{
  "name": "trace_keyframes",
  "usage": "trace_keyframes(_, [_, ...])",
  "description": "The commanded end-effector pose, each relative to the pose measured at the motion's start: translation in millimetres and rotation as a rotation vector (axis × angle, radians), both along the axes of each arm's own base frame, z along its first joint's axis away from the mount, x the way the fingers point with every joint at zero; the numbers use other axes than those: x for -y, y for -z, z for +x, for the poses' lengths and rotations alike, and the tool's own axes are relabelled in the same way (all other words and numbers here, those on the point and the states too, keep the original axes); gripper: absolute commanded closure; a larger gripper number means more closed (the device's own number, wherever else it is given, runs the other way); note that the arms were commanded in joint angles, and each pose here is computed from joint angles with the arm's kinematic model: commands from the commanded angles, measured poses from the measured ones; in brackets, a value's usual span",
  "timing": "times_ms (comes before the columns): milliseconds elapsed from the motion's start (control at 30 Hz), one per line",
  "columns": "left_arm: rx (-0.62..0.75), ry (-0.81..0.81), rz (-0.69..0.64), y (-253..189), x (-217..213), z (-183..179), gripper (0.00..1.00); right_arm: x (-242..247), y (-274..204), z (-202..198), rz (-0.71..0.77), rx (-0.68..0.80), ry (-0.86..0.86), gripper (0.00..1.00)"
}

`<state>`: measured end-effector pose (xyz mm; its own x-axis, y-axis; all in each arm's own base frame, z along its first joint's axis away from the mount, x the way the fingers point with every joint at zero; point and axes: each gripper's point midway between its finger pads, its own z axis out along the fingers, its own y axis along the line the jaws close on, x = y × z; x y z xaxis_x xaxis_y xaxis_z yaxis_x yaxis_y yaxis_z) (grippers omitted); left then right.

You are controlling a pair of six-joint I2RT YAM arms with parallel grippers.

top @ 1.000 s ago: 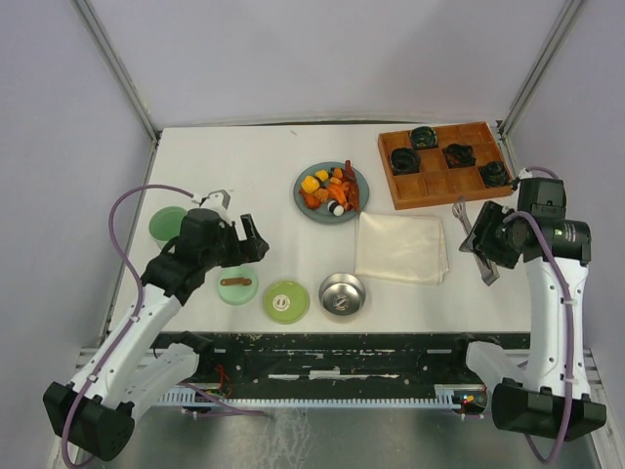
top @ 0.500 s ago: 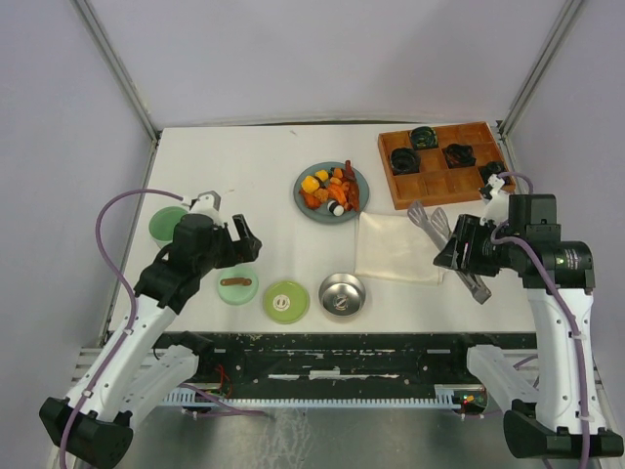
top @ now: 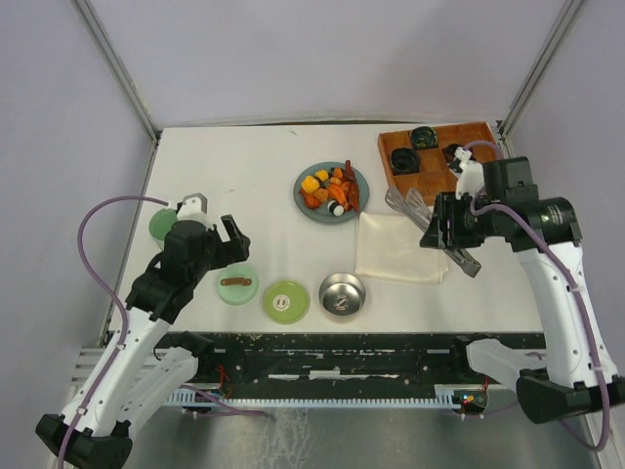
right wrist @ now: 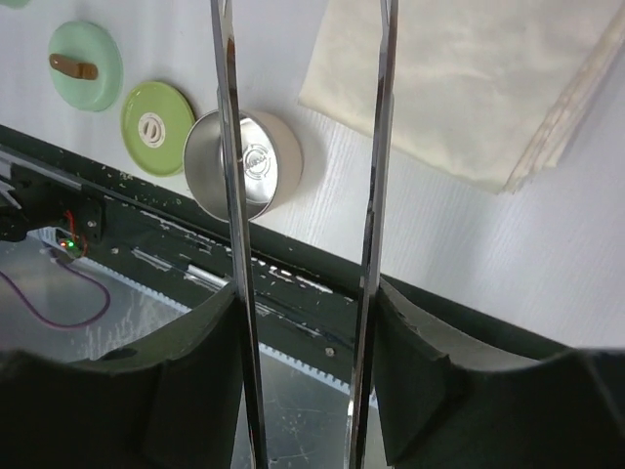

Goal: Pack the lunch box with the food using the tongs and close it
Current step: Pick up the fake food from the plate.

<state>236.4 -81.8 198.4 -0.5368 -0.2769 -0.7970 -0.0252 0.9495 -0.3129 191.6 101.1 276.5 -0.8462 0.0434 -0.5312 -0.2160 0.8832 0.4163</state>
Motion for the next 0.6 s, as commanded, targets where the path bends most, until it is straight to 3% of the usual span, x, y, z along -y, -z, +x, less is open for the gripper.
trace_keyframes(0, [0.029, -0.091, 0.025, -6.7, -16.0, 4.5, 0.04, -6.8, -8.9, 34.8, -0.141, 0.081, -0.05, 0.44])
trace_keyframes(133, [0.017, -0.117, 0.035, -4.9, -20.1, 4.8, 0.04, -21.9, 5.5, 54.2, -0.262, 0.052, -0.102, 0.44])
trace_keyframes(333, [0.026, -0.108, 0.028, -5.6, -18.4, 4.9, 0.04, -46.1, 27.9, 85.4, -0.329, 0.027, -0.135, 0.45])
trace_keyframes(567, [-0.012, -0.059, 0.028, 3.9, -8.5, 7.5, 0.04, -71.5, 55.7, 119.8, -0.287, -0.046, -0.091, 0.46])
